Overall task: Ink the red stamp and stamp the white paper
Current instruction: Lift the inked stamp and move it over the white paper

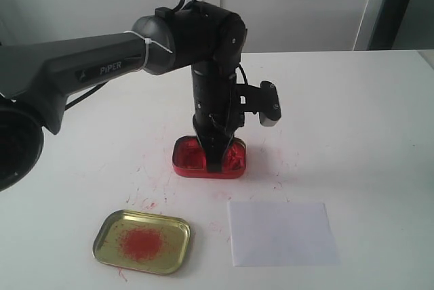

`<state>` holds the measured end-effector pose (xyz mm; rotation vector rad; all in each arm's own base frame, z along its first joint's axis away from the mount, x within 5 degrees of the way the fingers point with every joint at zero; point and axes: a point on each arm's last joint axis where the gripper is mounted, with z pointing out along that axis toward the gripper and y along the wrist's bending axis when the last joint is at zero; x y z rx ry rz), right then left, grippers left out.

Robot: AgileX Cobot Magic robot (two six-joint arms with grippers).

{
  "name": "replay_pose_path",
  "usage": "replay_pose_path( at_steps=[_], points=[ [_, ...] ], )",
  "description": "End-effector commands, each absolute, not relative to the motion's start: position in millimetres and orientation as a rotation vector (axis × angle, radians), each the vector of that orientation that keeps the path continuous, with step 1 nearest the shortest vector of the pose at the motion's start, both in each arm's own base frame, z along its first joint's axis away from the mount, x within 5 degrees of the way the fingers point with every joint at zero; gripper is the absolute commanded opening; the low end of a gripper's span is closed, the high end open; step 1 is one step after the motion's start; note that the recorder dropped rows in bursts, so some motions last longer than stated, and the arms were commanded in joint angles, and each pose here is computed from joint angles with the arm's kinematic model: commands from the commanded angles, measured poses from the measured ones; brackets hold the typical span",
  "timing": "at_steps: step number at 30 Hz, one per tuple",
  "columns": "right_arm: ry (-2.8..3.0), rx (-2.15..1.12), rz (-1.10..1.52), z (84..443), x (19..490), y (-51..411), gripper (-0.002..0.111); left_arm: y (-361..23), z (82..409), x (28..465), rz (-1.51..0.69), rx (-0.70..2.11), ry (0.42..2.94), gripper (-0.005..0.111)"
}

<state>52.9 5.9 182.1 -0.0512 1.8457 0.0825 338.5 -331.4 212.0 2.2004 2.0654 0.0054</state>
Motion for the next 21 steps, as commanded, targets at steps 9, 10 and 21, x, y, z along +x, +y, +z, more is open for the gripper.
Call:
replay_pose_path(
  at_steps=[9, 10, 21],
  points=[
    [1.832, -0.053, 0.081, 182, 53, 6, 0.0, -329, 242, 324, -0.003, 2.167, 2.081, 0.0],
    [1.832, -0.053, 0.081, 182, 53, 6, 0.0, -329, 243, 323, -0.006, 2.168, 2.086, 0.0],
    [1.832, -0.053, 0.081, 182, 53, 6, 0.0, -355, 243, 291, -0.017, 2.241, 2.049, 0.0]
  ],
)
